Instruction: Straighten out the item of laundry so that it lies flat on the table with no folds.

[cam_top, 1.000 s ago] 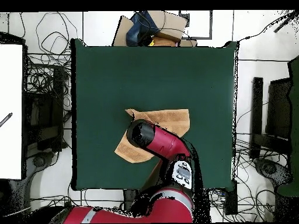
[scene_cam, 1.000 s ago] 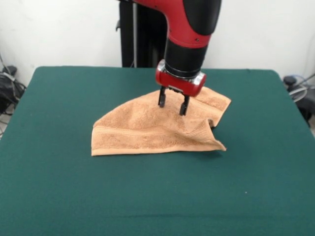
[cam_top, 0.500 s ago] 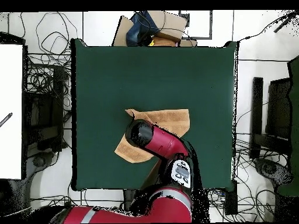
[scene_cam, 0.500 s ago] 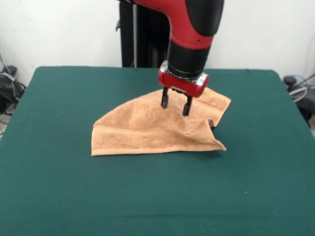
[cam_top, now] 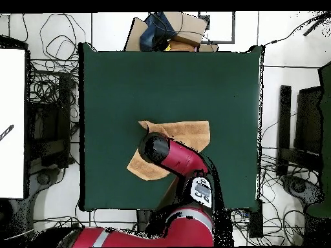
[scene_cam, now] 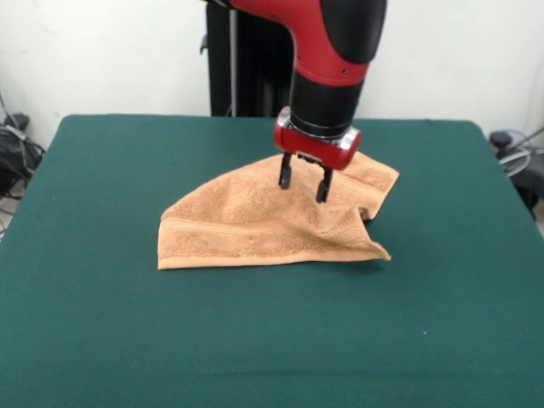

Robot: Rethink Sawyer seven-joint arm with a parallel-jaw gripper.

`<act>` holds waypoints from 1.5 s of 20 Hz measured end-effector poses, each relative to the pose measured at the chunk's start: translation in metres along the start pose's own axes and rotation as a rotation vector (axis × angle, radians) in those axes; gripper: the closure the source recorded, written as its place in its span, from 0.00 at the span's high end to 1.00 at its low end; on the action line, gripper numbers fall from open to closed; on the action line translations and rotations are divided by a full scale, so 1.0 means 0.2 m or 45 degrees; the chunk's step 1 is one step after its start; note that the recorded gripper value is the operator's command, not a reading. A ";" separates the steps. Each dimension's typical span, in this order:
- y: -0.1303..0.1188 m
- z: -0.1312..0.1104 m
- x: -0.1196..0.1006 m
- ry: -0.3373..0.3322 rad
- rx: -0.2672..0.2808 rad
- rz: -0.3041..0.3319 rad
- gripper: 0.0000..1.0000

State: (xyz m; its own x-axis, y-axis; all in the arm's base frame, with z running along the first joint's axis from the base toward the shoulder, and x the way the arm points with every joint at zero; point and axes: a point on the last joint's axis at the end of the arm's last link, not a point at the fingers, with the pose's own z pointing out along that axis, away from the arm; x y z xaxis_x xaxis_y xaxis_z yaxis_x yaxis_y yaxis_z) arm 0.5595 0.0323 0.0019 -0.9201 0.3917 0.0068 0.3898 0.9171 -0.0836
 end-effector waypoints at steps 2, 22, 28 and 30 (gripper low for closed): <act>-0.01 0.00 0.00 -0.003 -0.006 0.002 1.00; 0.03 -0.18 0.20 -0.048 -0.033 -0.107 1.00; -0.05 -0.18 0.25 -0.064 -0.021 -0.107 1.00; -0.08 -0.17 0.25 -0.067 -0.018 -0.102 1.00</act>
State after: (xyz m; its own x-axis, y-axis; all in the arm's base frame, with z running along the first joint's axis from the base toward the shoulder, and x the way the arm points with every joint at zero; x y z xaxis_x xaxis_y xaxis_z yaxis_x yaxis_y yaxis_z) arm 0.5095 0.0396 0.0372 -0.9489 0.3132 -0.0392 0.3153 0.9464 -0.0707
